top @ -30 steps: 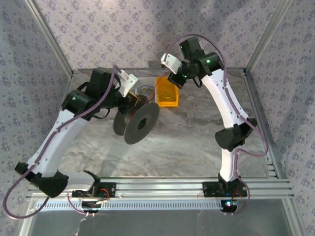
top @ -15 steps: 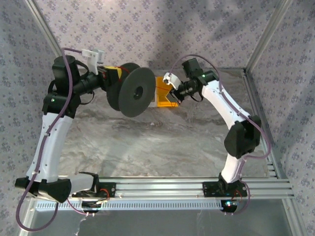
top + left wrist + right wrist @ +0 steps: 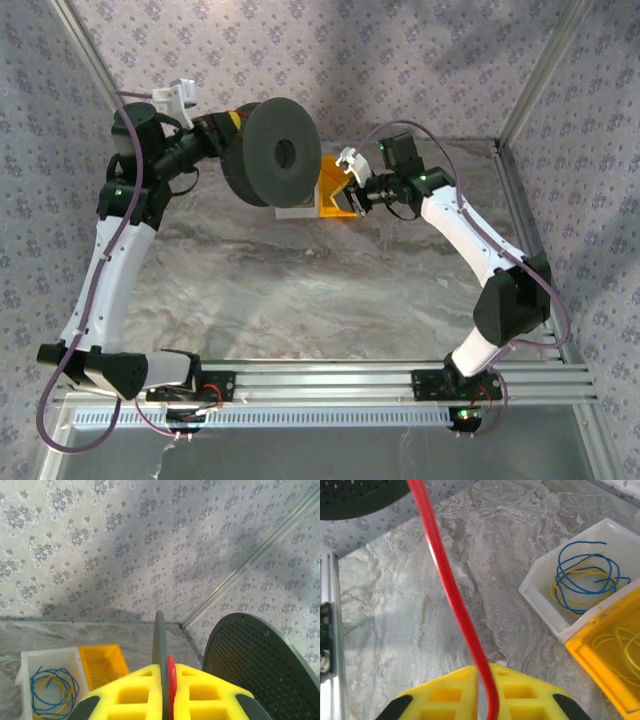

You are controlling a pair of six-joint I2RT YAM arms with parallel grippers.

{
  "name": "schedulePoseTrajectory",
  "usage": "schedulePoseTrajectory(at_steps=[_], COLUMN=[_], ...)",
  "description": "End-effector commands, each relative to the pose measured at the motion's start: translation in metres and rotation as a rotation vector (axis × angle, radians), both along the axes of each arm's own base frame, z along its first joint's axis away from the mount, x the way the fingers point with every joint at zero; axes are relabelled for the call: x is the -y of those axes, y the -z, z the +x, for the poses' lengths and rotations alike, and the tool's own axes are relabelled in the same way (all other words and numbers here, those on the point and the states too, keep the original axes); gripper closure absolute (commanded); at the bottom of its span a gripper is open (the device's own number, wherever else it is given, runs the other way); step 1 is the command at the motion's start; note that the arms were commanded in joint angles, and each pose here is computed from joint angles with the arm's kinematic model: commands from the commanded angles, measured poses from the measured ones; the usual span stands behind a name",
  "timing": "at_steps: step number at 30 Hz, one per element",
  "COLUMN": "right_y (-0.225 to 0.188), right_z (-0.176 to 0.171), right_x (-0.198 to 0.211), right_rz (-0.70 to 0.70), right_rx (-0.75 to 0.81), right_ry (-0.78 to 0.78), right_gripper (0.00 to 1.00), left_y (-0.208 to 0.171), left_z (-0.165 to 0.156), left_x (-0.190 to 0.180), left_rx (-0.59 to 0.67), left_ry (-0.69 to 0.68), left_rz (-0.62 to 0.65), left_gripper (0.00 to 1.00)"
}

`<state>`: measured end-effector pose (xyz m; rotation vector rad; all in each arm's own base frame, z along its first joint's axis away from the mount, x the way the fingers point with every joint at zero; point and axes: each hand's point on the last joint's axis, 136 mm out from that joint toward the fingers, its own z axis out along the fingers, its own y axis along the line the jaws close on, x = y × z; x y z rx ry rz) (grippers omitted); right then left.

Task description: Wrap the cables

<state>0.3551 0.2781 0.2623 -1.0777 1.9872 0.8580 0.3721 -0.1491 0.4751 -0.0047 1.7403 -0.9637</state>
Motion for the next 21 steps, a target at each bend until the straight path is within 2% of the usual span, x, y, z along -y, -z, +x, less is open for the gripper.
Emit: schedulePoseTrajectory(at_steps=[1,3,7,14,21], right_y=[0.022,0.023,0.023,0.023,0.021], right_z=[-0.011,-0.012,-0.014,-0.013,-0.015], right_x=[-0.003,-0.008,-0.018,-0.030,-0.025], right_rz=[-0.005,0.011,0.049,0.063,0.064], right_rx=[-0.106,-0.116,-0.129,-0.130,-0.127], right_ry=[-0.002,-0.013,-0.030,-0.037,-0.020], right_gripper=[0.80,0.74,0.68,0.69,0.69], left_y=[-0.100,-0.099,-0.099,-0.097,-0.095], left_z=[-0.017,-0.016,-0.014,-0.012,-0.010], left_x=[-0.025,-0.024,-0.024,-0.024,-0.022], left_rx=[0.279,0.274,0.264,0.254,0.240], left_ry=[-0.090,-0.090,-0.088,-0.085,-0.079], left_rz=[-0.165,-0.174,-0.191,-0.209,-0.195], left_gripper=[1.00,1.00,1.00,1.00,1.00])
